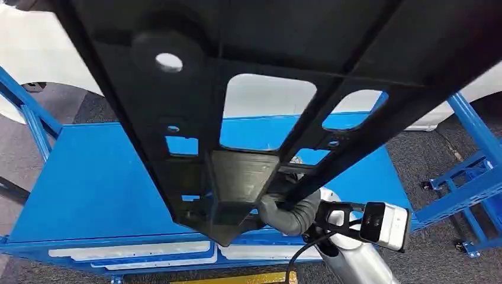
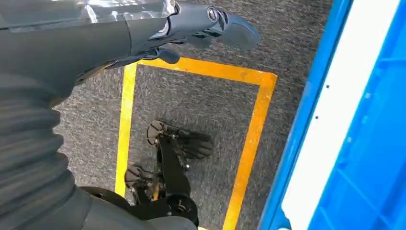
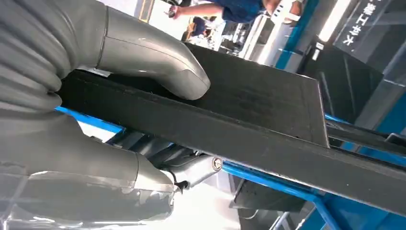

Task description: Take the parts from the cabinet and place them on the table.

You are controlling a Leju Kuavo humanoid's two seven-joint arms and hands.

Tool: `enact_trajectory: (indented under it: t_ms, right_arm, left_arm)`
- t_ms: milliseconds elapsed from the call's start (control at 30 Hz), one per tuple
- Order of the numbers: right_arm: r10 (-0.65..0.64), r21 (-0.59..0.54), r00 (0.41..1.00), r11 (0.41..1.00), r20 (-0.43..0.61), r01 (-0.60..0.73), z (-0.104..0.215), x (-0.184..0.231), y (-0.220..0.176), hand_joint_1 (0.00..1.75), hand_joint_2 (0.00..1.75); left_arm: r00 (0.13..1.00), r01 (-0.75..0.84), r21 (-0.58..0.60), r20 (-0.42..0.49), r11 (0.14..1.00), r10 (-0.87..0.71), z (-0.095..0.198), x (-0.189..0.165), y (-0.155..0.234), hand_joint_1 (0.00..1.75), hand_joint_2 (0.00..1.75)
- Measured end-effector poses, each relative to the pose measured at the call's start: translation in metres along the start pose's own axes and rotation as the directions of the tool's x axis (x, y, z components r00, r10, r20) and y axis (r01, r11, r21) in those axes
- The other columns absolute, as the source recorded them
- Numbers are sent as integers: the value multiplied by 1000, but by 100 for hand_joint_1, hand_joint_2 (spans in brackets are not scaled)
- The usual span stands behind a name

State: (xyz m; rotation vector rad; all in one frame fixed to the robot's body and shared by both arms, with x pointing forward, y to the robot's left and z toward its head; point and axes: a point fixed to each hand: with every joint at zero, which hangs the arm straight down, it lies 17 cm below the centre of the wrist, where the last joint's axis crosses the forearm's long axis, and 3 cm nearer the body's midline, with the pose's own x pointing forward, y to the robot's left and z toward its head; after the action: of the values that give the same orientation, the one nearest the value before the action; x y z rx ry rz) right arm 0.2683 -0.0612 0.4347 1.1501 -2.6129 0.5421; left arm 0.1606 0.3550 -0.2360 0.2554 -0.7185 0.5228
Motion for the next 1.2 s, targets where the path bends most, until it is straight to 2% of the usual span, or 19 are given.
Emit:
enact_trajectory:
  t_ms: [467, 1200]
  right_arm:
    - [24, 21, 1000, 999, -2, -24, -6, 4, 5, 175, 175]
    - [59, 50, 998, 997, -3, -58, -9, 18, 0, 175, 175]
  left_arm:
    - [998, 28, 18, -63, 999, -26, 0, -11, 5, 0, 175]
    - [997, 51, 3, -66, 999, -51, 0, -11, -3, 0, 175]
